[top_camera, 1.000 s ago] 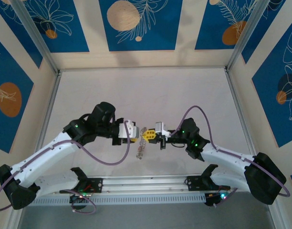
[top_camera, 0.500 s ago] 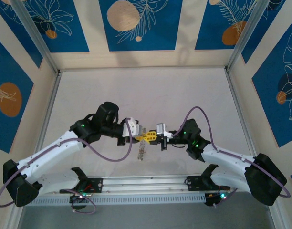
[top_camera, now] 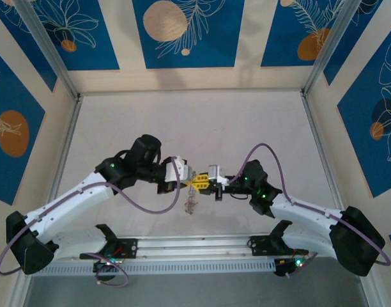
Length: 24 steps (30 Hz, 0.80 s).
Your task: Put the keys on the keyring
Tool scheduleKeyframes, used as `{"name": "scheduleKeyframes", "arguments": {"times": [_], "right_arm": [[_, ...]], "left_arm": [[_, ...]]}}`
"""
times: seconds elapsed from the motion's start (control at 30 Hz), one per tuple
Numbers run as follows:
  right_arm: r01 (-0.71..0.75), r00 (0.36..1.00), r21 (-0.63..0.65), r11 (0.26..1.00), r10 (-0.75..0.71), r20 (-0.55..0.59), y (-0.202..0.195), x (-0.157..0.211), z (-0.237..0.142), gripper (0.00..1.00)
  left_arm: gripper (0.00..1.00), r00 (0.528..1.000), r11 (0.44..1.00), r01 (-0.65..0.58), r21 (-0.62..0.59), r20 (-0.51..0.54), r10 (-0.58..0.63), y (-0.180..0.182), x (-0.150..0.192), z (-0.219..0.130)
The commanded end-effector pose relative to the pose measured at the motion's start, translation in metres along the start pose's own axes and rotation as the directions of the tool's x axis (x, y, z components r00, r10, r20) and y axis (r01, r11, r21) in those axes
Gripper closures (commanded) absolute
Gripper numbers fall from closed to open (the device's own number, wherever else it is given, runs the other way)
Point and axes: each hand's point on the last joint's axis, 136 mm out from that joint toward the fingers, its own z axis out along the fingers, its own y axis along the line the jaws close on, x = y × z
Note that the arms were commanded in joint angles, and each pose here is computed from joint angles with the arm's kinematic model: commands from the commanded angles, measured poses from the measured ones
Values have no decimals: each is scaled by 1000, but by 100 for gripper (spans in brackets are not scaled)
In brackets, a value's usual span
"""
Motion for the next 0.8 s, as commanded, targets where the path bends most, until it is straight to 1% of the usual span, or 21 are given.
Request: {"name": "scheduleKeyframes", "arguments": {"times": [0.0,0.2,0.3,0.43,0.77], "right_arm": [[16,999,61,998,-13,-49,-12,6,2,82],[5,999,50,999,-3,-43,-13,8,10,81],[11,1000,34,999,-10,-28,-13,2,12,81],[23,1000,31,999,-22,-8,-12,-3,12,77],[8,1000,5,1000,-8,13,-6,-9,10,79]], "left_arm": [[100,1000,1000,-24,0,-18,24,4,-9,-9],[100,997,999,-33,15,-63,34,4,-3,-7],[100,997,999,-25,23,-70,26,5,-2,-5],[100,996,999,-19,33,-86,22,5,1,-1],[100,997,1000,-6,11,-71,7,11,-1,3]]}}
